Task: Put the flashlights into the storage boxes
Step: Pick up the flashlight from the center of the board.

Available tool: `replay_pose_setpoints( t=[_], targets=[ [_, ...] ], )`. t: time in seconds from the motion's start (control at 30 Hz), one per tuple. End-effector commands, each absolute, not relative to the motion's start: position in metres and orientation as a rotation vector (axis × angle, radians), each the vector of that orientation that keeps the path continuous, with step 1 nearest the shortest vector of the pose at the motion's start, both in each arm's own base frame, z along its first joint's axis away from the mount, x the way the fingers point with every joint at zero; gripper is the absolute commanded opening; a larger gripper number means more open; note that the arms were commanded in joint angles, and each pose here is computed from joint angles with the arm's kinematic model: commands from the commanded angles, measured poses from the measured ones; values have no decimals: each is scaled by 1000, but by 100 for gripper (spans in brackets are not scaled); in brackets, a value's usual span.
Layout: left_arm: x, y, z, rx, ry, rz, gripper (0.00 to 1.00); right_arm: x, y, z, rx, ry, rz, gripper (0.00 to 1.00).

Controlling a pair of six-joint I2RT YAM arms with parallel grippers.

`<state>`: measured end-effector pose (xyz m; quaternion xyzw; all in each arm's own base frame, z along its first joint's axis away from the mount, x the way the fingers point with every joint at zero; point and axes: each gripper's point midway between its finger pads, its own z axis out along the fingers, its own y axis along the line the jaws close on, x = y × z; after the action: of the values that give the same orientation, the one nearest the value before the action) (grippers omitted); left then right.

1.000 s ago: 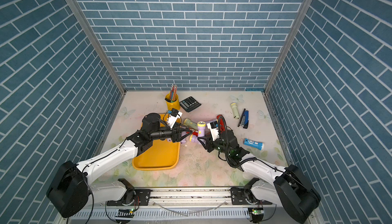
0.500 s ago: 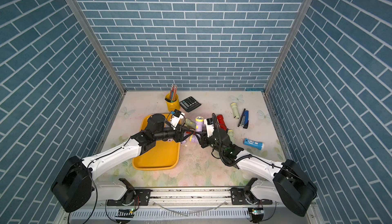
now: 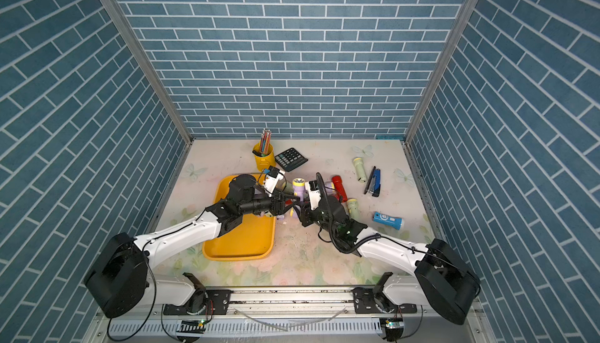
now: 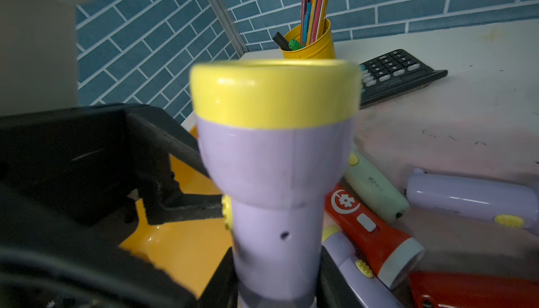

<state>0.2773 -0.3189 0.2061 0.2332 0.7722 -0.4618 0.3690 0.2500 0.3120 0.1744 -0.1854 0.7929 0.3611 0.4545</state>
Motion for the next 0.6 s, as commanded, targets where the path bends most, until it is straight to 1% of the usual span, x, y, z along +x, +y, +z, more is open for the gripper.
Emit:
replay_pose_setpoints(
  t=[0.0, 0.2, 0.37, 0.57],
  targets=[
    [280, -329, 221, 593, 1928, -1230, 53, 252, 327, 204, -506, 1860, 909, 1],
    [283, -329, 220, 576, 1936, -1219, 49, 252, 331, 206, -517, 1846, 909, 1],
    [284, -329, 220, 573, 1943, -1217, 48, 249, 337, 204, -550, 1843, 910, 1],
    [285, -328, 217, 573, 1959, -1200, 43, 245, 343, 200, -598, 1847, 921, 2]
  ],
)
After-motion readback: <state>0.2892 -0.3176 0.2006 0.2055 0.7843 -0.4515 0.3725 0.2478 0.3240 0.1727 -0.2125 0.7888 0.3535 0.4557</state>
